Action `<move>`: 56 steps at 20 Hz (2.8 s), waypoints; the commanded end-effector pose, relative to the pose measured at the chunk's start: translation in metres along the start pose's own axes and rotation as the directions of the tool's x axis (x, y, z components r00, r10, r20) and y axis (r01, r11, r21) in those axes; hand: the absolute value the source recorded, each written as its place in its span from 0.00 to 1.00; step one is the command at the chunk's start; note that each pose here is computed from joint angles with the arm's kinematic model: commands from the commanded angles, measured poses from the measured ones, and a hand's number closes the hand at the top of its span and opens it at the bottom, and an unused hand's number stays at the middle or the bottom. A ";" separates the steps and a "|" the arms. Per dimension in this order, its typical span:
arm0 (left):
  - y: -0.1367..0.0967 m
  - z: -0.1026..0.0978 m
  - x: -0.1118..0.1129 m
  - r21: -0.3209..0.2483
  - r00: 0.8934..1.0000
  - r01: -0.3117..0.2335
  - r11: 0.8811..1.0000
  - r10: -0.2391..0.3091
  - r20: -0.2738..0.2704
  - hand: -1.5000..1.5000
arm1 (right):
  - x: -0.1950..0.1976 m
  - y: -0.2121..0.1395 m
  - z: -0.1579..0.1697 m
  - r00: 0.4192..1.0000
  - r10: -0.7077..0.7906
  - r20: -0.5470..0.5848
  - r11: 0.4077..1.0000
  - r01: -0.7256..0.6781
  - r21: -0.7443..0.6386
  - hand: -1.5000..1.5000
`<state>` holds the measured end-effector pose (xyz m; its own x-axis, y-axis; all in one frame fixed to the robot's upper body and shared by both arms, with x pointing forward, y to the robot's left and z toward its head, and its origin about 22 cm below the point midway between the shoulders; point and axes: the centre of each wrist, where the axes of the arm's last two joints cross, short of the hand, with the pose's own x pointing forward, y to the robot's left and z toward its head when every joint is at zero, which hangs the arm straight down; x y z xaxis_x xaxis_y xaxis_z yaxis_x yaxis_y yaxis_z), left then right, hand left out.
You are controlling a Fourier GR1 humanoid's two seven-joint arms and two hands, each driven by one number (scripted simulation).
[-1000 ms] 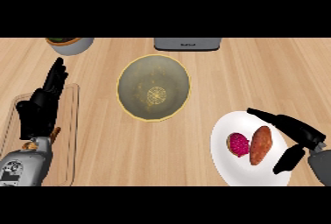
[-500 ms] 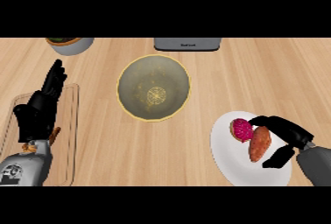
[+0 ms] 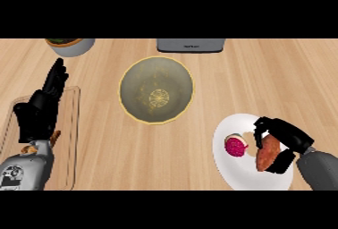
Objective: Pick the sweet potato from the plate and place it in the bowl
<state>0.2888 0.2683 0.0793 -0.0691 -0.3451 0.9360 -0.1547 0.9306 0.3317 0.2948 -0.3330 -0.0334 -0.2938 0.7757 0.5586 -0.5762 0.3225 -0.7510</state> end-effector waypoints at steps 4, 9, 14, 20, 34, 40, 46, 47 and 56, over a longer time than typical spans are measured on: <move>-0.002 -0.002 0.008 0.009 1.000 -0.002 1.000 0.002 0.007 0.50 | 0.004 -0.005 0.017 0.998 0.006 0.070 0.999 -0.003 -0.052 1.00; -0.004 0.003 -0.002 -0.022 1.000 0.008 1.000 -0.008 -0.016 0.50 | 0.170 0.077 -0.084 0.956 0.057 0.287 0.998 -0.050 -0.030 1.00; -0.015 0.000 0.002 -0.054 1.000 0.002 0.999 -0.003 -0.004 0.50 | 0.233 0.099 -0.091 0.947 0.066 0.316 0.998 -0.062 -0.022 1.00; -0.011 0.001 -0.001 -0.039 1.000 0.007 0.999 -0.007 -0.007 0.50 | 0.287 0.111 -0.061 0.942 -0.062 0.330 0.966 0.140 -0.217 1.00; -0.016 -0.003 0.005 -0.034 1.000 -0.013 0.999 0.013 0.005 0.50 | 0.368 0.096 -0.040 0.971 -0.189 0.144 0.766 0.238 -0.597 1.00; -0.003 -0.011 0.009 -0.050 1.000 0.008 0.999 -0.006 0.024 0.50 | 0.376 0.049 -0.088 0.965 -0.232 0.123 0.645 0.247 -0.723 1.00; -0.011 0.001 -0.001 -0.047 1.000 -0.010 0.999 0.010 0.010 0.50 | 0.371 0.016 -0.134 0.979 -0.192 0.076 0.576 0.175 -0.799 1.00; -0.006 -0.007 0.001 -0.028 1.000 0.003 1.000 -0.002 0.008 0.50 | 0.356 0.025 -0.145 0.985 -0.159 0.060 0.561 0.140 -0.816 1.00; -0.001 -0.007 -0.005 -0.014 1.000 0.000 1.000 0.001 0.014 0.50 | 0.288 -0.003 -0.195 0.982 -0.009 -0.191 0.528 -0.157 -0.834 1.00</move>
<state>0.2947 0.2585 0.0768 -0.0916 -0.3503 0.9321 -0.1338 0.9319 0.3371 0.3348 0.0137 0.0806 -0.1801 0.8179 0.5464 0.3275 0.5736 -0.7508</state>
